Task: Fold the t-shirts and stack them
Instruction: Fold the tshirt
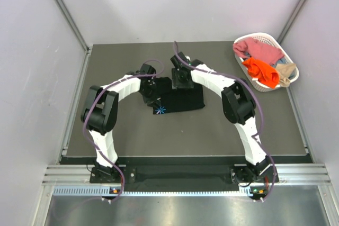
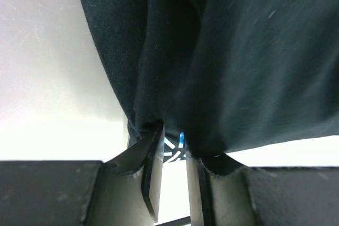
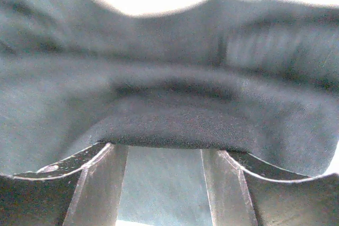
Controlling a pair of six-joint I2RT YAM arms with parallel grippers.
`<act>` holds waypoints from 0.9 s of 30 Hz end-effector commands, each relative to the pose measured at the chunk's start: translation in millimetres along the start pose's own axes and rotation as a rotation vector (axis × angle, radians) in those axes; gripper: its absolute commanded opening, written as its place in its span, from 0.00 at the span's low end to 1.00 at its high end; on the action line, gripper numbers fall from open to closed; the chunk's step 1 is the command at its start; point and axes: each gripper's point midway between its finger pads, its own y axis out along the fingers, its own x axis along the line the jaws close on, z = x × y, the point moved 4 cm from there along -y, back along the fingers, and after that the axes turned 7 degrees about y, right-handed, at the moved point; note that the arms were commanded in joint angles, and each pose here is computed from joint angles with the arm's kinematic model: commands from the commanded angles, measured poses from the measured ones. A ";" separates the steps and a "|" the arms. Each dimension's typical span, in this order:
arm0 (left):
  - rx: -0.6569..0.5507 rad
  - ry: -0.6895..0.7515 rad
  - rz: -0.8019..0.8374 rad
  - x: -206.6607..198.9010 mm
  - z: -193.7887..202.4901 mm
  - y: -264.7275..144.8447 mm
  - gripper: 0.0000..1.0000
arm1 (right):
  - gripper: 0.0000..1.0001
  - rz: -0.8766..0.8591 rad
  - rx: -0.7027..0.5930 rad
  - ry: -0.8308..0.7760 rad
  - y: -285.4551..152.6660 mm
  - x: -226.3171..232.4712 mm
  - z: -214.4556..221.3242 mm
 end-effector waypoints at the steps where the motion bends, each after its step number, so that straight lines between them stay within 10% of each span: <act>1: 0.051 0.007 -0.083 13.9 14.4 13.2 0.28 | 0.57 -0.038 -0.174 0.062 -5.1 3.8 -66.2; 9: -0.011 0.049 -0.051 3.0 0.5 -6.1 0.28 | 0.64 -0.131 -0.322 0.102 -49.3 2.1 -139.4; 19: -0.213 0.131 0.096 -34.2 -69.3 -54.2 0.29 | 0.66 -0.167 -0.268 -0.026 -84.1 -19.5 -111.7; 27: -0.249 0.034 0.266 -45.6 -118.3 -24.9 0.29 | 0.36 -0.257 -0.173 0.043 -45.2 -46.3 -108.7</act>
